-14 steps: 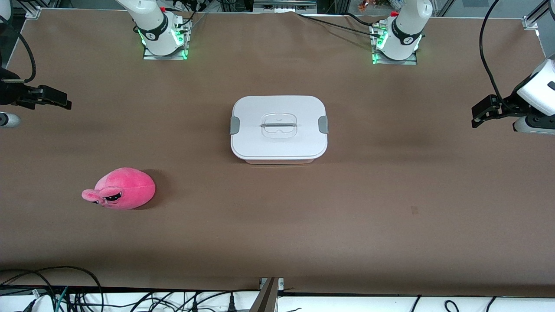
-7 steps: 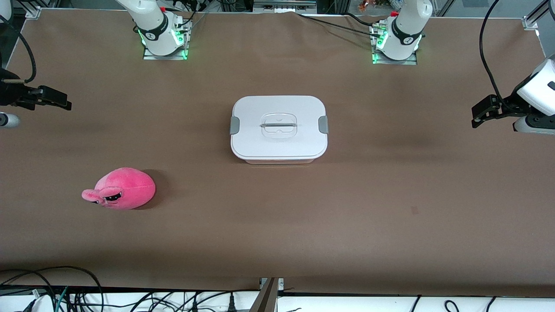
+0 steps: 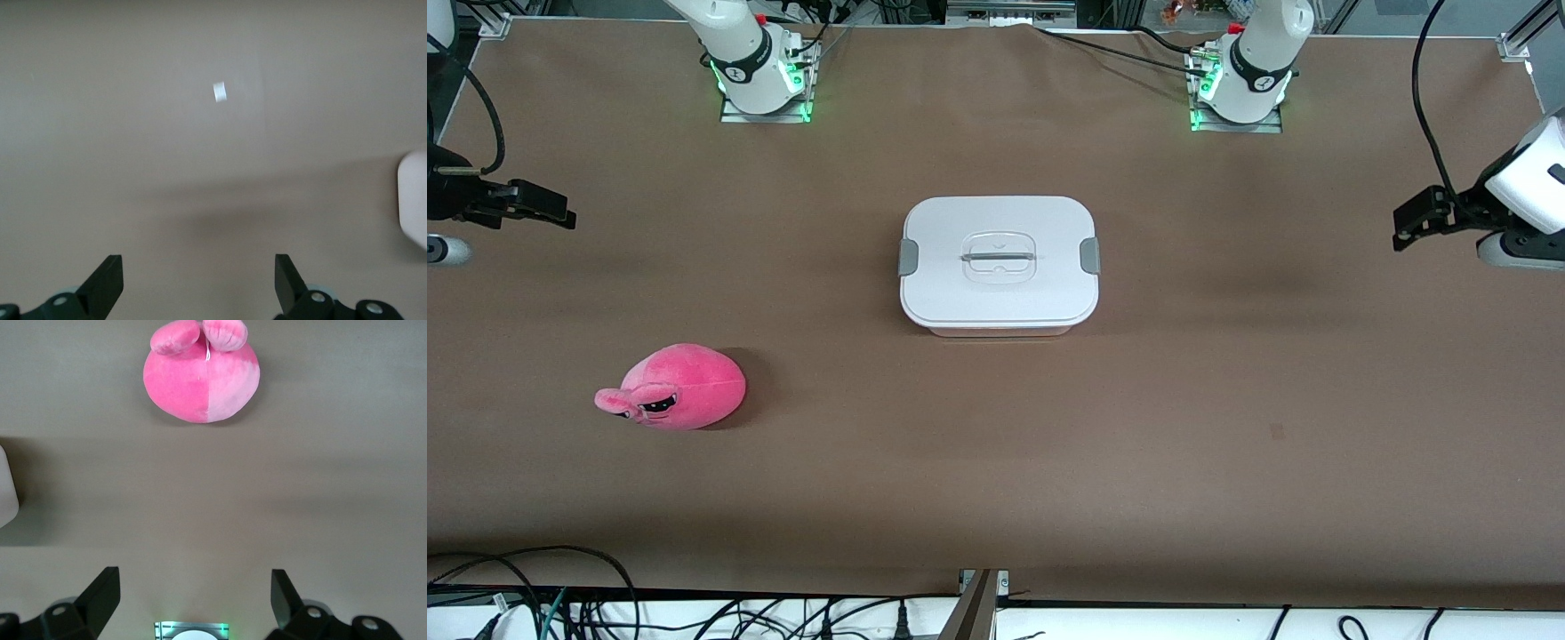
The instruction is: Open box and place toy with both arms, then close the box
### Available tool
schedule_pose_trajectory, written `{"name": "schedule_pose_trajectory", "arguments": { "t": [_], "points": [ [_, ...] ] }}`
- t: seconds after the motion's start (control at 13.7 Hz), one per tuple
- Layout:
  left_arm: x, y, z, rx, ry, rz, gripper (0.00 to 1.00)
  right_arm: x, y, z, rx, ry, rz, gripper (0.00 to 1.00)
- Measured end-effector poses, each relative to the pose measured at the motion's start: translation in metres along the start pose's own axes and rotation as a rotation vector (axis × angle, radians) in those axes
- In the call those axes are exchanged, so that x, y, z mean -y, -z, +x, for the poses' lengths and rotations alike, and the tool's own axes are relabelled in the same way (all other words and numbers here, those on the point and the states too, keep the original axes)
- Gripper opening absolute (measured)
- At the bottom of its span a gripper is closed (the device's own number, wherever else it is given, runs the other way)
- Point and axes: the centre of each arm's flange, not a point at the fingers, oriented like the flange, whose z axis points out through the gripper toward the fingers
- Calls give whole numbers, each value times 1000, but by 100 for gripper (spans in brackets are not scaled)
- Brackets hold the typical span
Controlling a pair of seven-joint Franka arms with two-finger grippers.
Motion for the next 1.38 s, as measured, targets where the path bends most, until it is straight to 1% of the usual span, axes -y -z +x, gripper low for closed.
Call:
{"name": "schedule_pose_trajectory", "arguments": {
  "t": [0.15, 0.29, 0.36, 0.51, 0.66, 0.73, 0.87, 0.95, 1.09, 1.24, 1.38],
  "points": [
    [-12, 1, -12, 92, -23, -8, 100, 0, -1, 5, -1, 0, -1, 100],
    [-41, 1, -23, 174, -80, -15, 100, -1, -7, 10, 3, -1, -2, 100],
    [-61, 1, -27, 202, -119, -12, 100, -1, -12, 16, -2, -1, -5, 100],
    [-106, 0, -33, 228, -206, -1, 100, -3, -32, 33, 4, -2, -16, 100],
    [-135, -8, -33, 250, -297, -7, 100, -7, -62, 55, 15, -3, -34, 100],
    [-144, -16, -30, 267, -355, -41, 100, -7, -75, 67, 1, -2, -39, 100],
    [-161, -41, -18, 304, -472, -152, 100, -8, -95, 87, -35, 1, -46, 100],
    [-170, -57, -8, 315, -533, -196, 100, -7, -104, 95, -49, 2, -49, 100],
    [-201, -98, 17, 297, -689, -250, 100, -6, -122, 110, -75, 8, -54, 100],
    [-258, -144, 35, 252, -841, -272, 100, -3, -141, 125, -107, 14, -58, 100],
    [-333, -179, 32, 215, -981, -275, 100, 0, -159, 137, -126, 22, -61, 100]
  ]
}}
